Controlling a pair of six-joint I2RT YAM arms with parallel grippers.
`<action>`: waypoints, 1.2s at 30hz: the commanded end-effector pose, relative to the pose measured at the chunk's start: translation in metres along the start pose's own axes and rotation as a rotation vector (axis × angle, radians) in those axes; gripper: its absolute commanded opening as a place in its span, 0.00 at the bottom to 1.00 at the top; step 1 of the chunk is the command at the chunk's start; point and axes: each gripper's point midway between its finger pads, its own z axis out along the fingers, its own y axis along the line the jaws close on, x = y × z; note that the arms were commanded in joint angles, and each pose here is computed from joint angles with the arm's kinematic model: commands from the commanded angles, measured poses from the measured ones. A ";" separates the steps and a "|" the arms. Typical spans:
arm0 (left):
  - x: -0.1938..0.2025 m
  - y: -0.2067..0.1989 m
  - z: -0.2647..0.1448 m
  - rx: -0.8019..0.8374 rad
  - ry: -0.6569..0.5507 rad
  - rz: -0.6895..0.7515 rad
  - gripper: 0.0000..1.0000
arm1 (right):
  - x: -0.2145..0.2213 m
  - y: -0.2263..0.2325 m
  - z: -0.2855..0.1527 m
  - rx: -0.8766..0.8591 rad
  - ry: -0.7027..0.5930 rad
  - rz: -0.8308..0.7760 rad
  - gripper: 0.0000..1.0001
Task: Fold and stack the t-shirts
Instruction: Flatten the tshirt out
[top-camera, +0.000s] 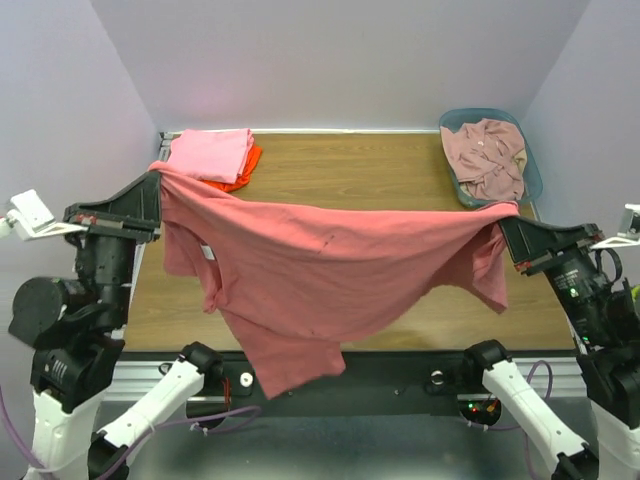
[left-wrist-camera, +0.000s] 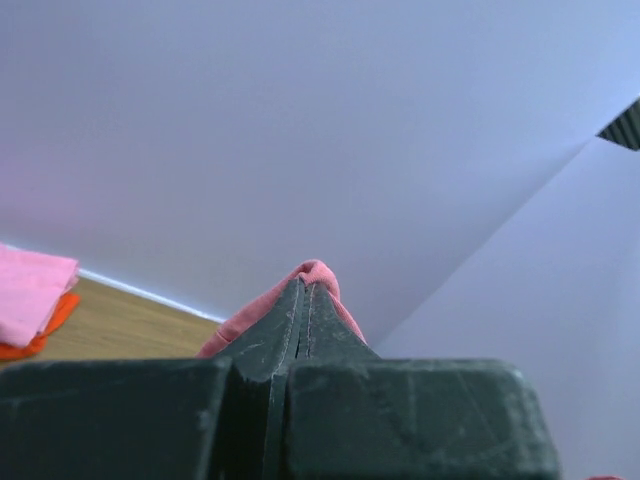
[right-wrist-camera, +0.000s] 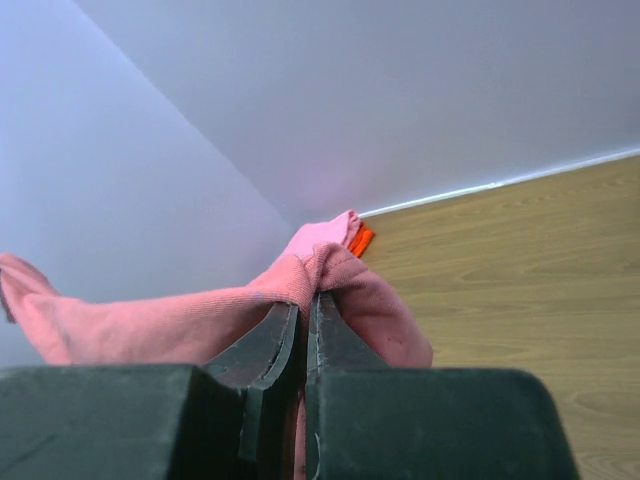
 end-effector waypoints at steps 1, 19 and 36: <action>0.044 0.041 0.053 -0.229 0.035 0.080 0.00 | 0.025 -0.050 0.033 0.204 0.035 -0.009 0.01; 0.285 0.268 0.157 -0.838 0.566 0.354 0.86 | 0.189 -0.283 0.116 1.005 0.493 -0.413 1.00; 0.408 0.242 0.007 -0.556 0.880 0.243 0.86 | 0.307 -0.269 0.053 0.726 0.770 -0.126 1.00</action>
